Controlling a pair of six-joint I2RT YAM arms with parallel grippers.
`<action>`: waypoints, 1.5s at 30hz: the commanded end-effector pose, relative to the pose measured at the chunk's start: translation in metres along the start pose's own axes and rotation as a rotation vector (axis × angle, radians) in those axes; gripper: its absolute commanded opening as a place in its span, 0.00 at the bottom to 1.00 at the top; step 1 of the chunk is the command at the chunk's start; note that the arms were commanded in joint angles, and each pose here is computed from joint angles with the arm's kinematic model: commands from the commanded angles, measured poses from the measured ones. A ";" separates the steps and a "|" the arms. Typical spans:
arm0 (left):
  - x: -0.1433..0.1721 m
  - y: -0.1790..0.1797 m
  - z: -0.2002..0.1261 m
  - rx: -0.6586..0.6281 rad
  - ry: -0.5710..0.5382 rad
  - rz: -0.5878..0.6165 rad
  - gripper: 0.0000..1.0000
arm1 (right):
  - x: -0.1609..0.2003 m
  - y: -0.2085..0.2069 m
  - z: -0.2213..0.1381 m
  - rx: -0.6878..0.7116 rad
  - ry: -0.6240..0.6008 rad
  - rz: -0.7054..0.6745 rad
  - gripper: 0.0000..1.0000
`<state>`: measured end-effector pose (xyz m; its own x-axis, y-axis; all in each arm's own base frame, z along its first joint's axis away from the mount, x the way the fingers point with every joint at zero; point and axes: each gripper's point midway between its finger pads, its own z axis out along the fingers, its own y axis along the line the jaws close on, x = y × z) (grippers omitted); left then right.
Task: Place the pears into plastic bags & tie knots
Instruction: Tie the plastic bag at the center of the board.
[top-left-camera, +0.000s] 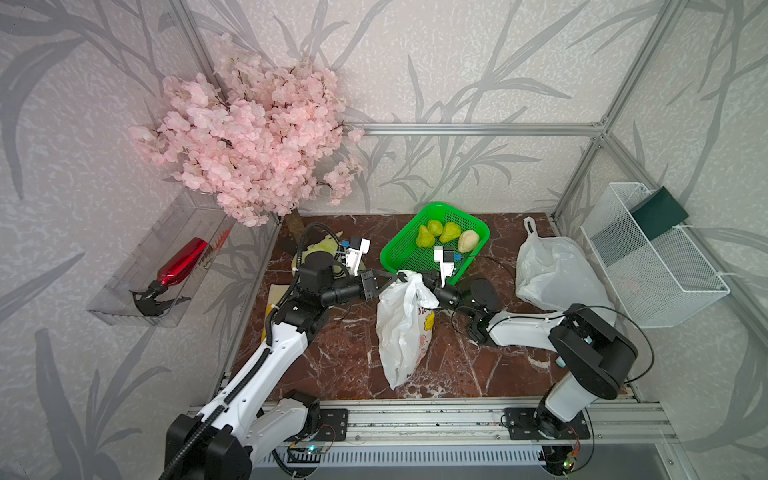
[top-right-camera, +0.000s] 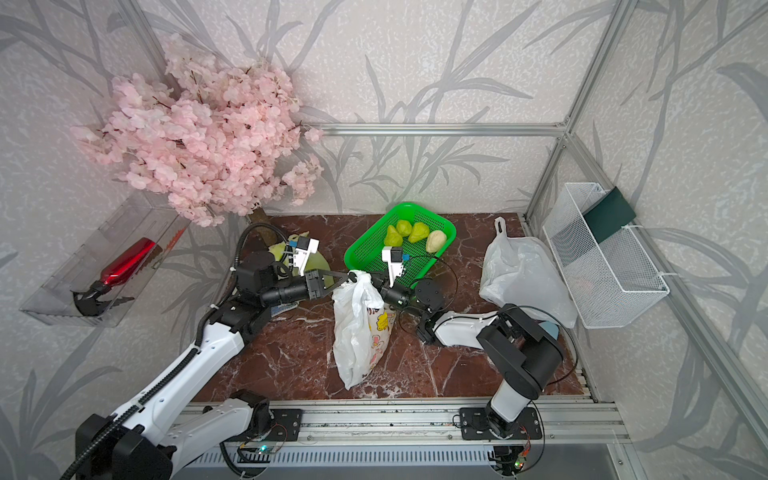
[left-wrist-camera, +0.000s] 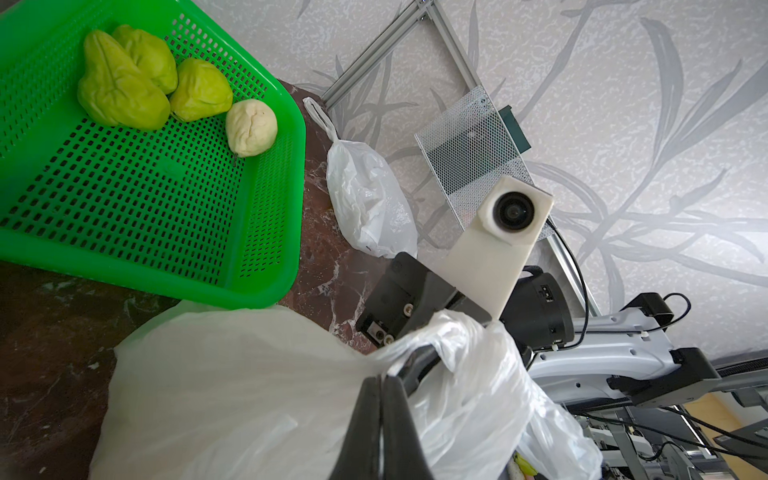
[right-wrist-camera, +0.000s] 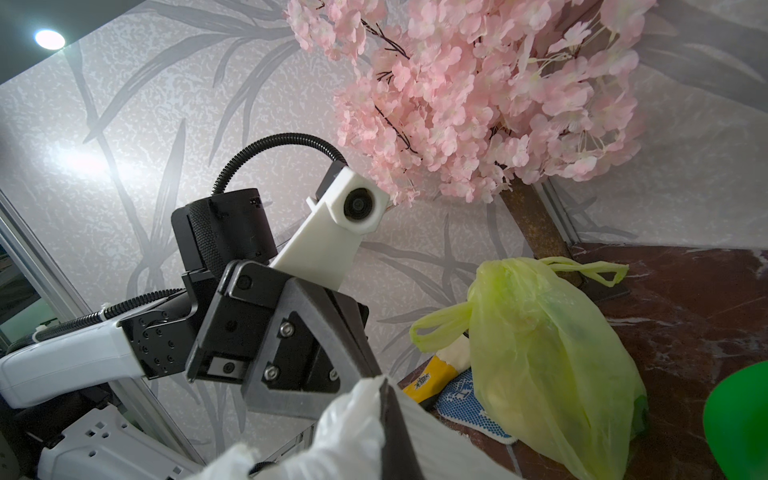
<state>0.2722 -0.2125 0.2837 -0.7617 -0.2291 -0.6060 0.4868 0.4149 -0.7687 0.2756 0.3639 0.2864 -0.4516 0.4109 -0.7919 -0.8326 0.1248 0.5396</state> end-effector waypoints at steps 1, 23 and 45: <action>-0.001 0.011 -0.006 -0.057 -0.015 0.019 0.00 | -0.024 0.005 -0.010 0.012 -0.061 0.001 0.20; -0.032 0.016 -0.014 -0.165 -0.077 0.094 0.00 | 0.002 0.056 -0.068 0.530 0.730 0.109 0.56; -0.033 0.051 -0.049 -0.423 -0.059 0.102 0.00 | 0.003 -0.004 -0.091 0.701 0.677 0.201 0.00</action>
<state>0.2998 -0.1694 0.2805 -0.7013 -0.2186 -0.6785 0.4057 0.6603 -0.6320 0.2449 0.3068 0.2694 -0.8015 -0.1379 -0.5819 -0.5120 0.6611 0.5484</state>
